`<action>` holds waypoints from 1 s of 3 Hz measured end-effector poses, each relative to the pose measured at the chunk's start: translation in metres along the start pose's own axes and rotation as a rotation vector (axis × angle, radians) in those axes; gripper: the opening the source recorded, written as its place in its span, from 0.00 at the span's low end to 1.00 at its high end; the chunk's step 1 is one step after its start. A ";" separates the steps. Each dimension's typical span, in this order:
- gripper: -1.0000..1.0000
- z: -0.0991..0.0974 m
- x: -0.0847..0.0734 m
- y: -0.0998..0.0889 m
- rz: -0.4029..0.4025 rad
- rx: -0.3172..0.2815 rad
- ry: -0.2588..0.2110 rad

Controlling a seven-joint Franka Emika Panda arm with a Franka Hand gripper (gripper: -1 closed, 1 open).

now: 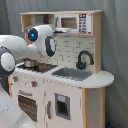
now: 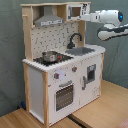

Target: Play with the kitchen

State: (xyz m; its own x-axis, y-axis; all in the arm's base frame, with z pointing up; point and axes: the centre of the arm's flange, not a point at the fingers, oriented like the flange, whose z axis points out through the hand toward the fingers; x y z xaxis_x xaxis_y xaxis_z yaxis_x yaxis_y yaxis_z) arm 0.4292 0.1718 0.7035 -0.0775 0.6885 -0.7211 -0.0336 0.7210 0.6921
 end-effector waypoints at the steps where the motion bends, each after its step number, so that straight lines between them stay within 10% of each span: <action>1: 1.00 0.009 0.007 0.009 -0.022 0.001 0.001; 3: 1.00 0.014 0.025 0.031 -0.022 0.063 0.031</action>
State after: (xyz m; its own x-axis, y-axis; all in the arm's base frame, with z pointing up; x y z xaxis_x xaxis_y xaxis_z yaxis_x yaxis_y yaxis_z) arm 0.4405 0.2121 0.7065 -0.1085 0.6706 -0.7338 0.0268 0.7399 0.6722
